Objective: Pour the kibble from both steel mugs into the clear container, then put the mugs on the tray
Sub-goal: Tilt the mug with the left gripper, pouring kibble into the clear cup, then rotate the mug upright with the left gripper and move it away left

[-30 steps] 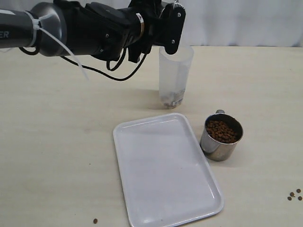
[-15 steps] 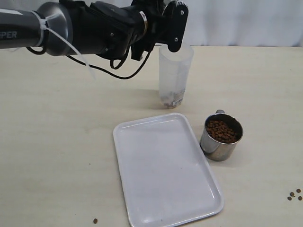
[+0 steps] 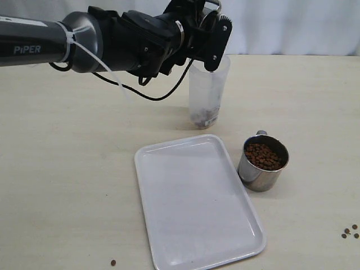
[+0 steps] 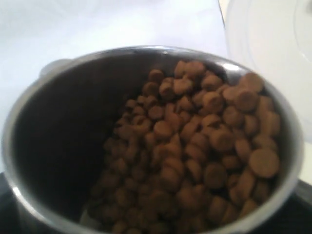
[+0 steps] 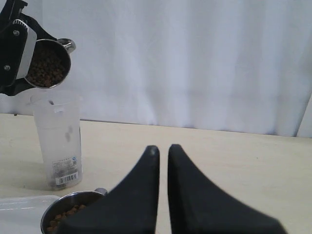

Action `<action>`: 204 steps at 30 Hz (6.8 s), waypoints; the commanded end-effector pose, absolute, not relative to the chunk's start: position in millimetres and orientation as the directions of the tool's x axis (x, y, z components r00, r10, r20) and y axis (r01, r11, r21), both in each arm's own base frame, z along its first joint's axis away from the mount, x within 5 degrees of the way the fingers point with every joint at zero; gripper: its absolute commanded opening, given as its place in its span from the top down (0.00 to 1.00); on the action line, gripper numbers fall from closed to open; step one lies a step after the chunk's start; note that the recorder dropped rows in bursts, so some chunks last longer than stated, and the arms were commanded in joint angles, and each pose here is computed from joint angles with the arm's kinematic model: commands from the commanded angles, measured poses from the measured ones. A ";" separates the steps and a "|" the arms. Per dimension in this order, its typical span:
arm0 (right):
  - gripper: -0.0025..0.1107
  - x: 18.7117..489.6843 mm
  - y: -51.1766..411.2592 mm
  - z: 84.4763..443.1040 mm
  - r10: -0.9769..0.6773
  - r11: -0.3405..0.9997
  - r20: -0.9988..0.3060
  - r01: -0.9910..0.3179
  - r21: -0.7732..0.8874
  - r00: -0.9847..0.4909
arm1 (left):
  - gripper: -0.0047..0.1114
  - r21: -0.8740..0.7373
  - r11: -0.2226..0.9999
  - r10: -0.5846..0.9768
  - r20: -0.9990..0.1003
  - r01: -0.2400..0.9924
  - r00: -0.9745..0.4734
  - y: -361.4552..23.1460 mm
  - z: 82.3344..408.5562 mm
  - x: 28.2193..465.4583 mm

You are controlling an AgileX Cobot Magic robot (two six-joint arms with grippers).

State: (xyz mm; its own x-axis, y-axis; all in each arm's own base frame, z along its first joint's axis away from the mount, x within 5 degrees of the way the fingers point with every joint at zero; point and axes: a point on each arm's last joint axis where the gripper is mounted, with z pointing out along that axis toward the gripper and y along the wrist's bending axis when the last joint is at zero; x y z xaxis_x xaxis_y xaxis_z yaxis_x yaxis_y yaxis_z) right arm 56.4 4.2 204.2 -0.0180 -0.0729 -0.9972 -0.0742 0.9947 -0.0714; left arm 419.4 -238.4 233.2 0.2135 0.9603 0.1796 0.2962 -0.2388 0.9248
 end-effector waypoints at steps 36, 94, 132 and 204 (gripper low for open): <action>0.94 56.3 4.2 202.5 -0.077 0.994 -0.997 -0.076 -0.075 -0.025 | 0.96 0.881 -0.407 0.906 0.355 0.241 0.230 -240.5 237.3 419.2; 0.94 56.3 4.2 202.5 -0.077 0.994 -0.997 -0.076 -0.075 -0.025 | 0.96 0.760 -0.633 0.758 0.570 0.146 0.318 -258.4 237.3 408.4; 0.94 56.3 4.2 202.5 -0.077 0.994 -0.997 -0.076 -0.075 -0.025 | 0.96 0.693 -0.713 0.682 0.650 0.107 0.335 -260.7 237.4 406.8; 0.94 56.3 4.2 202.5 -0.077 0.994 -0.997 -0.076 -0.075 -0.025 | 0.96 0.458 -0.888 0.419 0.840 -0.038 0.346 -278.7 243.9 394.4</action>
